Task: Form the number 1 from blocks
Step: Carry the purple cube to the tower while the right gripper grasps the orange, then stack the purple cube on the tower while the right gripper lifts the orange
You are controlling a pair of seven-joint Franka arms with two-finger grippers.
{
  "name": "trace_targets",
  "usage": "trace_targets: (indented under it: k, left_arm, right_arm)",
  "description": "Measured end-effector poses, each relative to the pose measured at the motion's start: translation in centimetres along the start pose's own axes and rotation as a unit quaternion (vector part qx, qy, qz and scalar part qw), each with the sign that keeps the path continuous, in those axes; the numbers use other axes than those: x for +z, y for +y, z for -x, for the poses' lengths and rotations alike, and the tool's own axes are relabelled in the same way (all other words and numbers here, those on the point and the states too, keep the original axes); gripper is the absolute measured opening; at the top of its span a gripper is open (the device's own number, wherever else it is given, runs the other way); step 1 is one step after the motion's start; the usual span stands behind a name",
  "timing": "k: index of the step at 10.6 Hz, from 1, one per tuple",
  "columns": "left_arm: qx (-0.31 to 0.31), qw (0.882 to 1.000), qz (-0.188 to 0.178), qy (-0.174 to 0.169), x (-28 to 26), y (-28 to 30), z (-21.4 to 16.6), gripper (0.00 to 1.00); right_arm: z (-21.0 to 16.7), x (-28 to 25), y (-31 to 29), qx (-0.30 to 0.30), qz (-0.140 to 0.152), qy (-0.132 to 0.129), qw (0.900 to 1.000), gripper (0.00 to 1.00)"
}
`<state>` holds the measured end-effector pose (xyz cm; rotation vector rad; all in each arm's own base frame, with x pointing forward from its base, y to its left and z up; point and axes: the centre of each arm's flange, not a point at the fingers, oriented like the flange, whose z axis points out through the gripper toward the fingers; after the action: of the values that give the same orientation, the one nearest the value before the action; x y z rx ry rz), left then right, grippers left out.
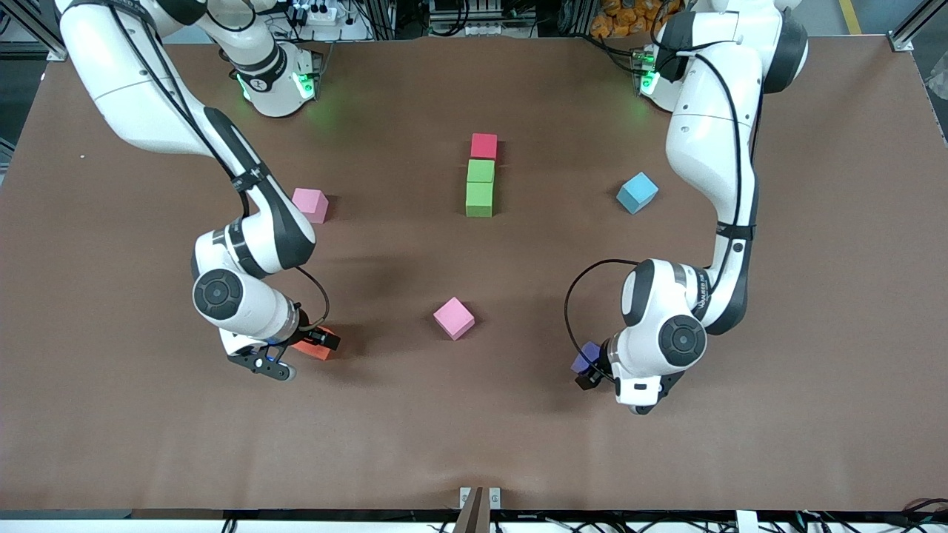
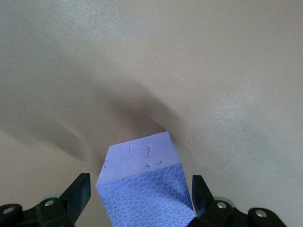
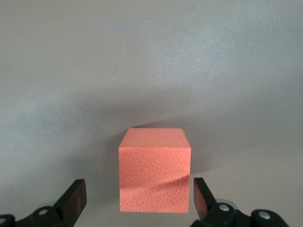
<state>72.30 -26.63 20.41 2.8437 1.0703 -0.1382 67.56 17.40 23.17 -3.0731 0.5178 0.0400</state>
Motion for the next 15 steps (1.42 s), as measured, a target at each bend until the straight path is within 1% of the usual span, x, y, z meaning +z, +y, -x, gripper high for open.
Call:
trace_targets:
  k: [1,2,3,4,5,6,7,8,10,11,13,14,15]
  left_arm:
    - [0.005,1.000,-0.002,0.000,0.4,0.0,0.2,0.92]
    - [0.010,1.000,-0.003,-0.001,0.8,0.2,0.6,0.78]
    - [0.020,1.000,-0.005,0.002,1.0,0.7,1.4,0.61]
    - [0.039,0.999,-0.010,0.010,1.0,1.3,2.5,0.60]
    - [0.067,0.997,-0.024,0.022,1.0,2.1,4.3,0.60]
    - [0.096,0.994,-0.039,0.027,0.9,3.1,6.8,0.60]
    - [0.117,0.992,-0.046,0.021,0.5,4.1,9.5,0.60]
    - [0.136,0.989,-0.051,0.007,0.1,4.9,12.3,0.60]
    - [0.168,0.984,-0.059,-0.022,-0.7,6.1,17.5,0.60]
    - [0.187,0.980,-0.060,-0.038,-1.1,6.5,19.8,0.59]
    - [0.228,0.969,-0.067,-0.071,-1.5,6.8,23.4,0.59]
    - [0.246,0.963,-0.073,-0.081,-1.5,6.9,25.1,0.59]
    - [0.266,0.957,-0.083,-0.082,-1.2,6.9,27.3,0.59]
  right_arm:
    - [-0.2,0.6,0.4,-0.003,0.003,-0.003,1.000,1.00]
    - [-0.4,1.1,0.9,-0.005,0.007,-0.005,1.000,1.00]
    - [-0.7,1.4,1.4,-0.009,0.010,-0.005,1.000,1.00]
    - [-0.9,1.6,1.8,-0.011,0.012,-0.005,1.000,1.00]
    - [-1.0,1.9,1.9,-0.012,0.014,-0.007,1.000,1.00]
    - [-0.9,2.3,1.9,-0.012,0.015,-0.010,1.000,1.00]
    - [-0.7,2.7,1.8,-0.014,0.016,-0.013,1.000,1.00]
    - [-0.6,3.1,1.6,-0.015,0.015,-0.014,1.000,1.00]
    - [-0.4,3.7,1.2,-0.017,0.012,-0.012,1.000,0.70]
    - [-0.4,3.6,1.1,-0.018,0.011,-0.011,1.000,0.61]
    - [-0.3,3.3,0.4,-0.024,0.008,-0.008,1.000,0.61]
    - [0.0,2.9,-0.4,-0.029,0.006,-0.005,1.000,0.61]
    - [0.2,2.5,-1.2,-0.035,0.004,-0.001,0.999,0.61]
